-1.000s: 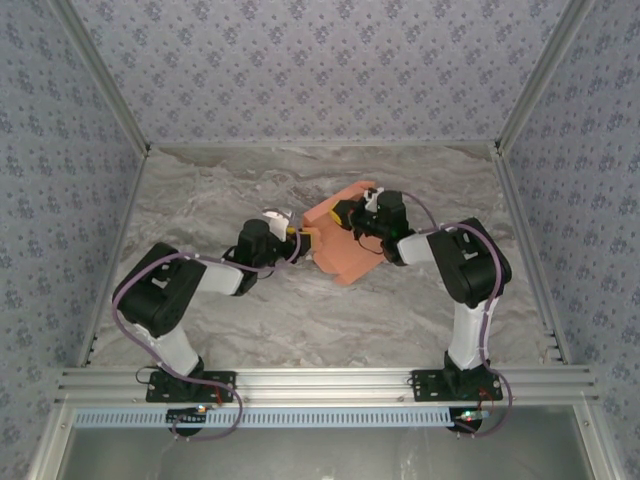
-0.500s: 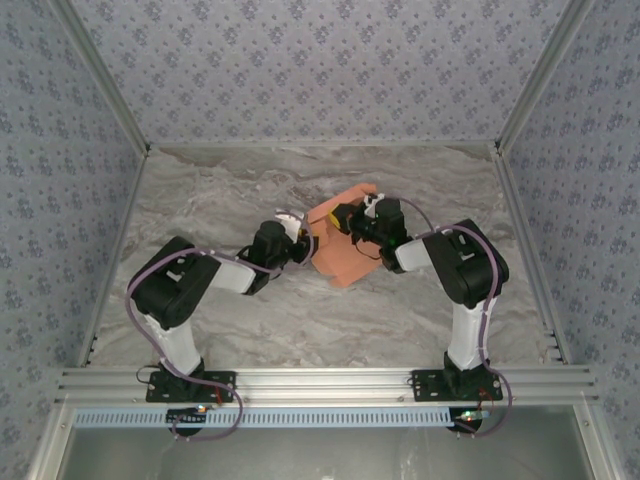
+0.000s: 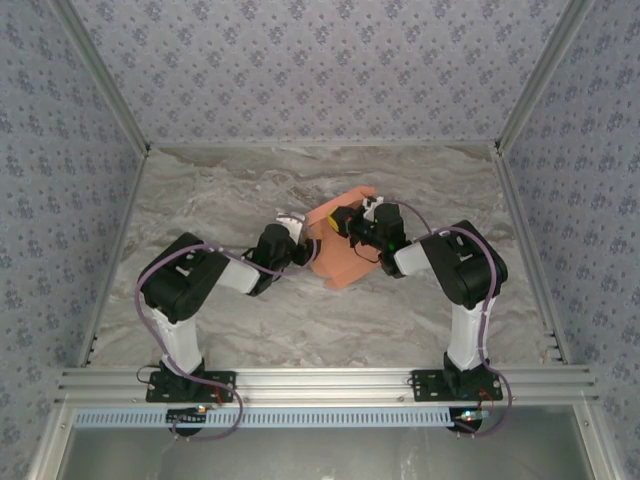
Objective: Fold the paper box
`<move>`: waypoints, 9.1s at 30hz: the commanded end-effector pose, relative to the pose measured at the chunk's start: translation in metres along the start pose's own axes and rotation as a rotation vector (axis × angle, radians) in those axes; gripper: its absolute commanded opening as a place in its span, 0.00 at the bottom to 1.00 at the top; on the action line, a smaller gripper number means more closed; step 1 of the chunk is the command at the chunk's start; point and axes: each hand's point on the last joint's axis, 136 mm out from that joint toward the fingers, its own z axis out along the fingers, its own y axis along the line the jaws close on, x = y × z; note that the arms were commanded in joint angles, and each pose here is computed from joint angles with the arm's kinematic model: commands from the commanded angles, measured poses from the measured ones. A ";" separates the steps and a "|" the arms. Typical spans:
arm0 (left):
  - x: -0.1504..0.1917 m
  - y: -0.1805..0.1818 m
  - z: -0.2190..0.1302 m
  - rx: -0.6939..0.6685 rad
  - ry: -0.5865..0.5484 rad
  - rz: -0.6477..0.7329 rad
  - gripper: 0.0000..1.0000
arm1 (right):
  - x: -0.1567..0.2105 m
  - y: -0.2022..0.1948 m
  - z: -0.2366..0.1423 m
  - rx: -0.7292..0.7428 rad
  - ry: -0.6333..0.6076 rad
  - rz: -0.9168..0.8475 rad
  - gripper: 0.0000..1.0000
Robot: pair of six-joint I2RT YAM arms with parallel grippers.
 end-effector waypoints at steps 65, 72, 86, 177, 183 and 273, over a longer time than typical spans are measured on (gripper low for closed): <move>-0.022 0.002 0.010 -0.118 -0.156 0.002 0.20 | 0.031 0.003 -0.080 0.193 -0.095 -0.135 0.42; -0.019 0.002 0.013 -0.059 -0.152 0.006 0.17 | 0.026 0.058 -0.125 0.343 -0.079 -0.574 0.54; -0.008 -0.027 0.023 0.261 -0.028 0.131 0.17 | -0.013 0.035 -0.082 0.598 0.601 -0.774 0.70; 0.006 -0.075 0.024 0.278 -0.094 0.288 0.00 | 0.036 -0.040 -0.086 0.491 0.716 -0.487 0.54; 0.011 -0.068 0.016 0.192 -0.101 0.314 0.00 | 0.022 -0.016 -0.101 0.461 0.600 -0.588 0.59; -0.060 -0.046 -0.129 0.618 -0.153 0.128 0.68 | 0.089 0.011 -0.069 0.622 1.092 -1.293 0.29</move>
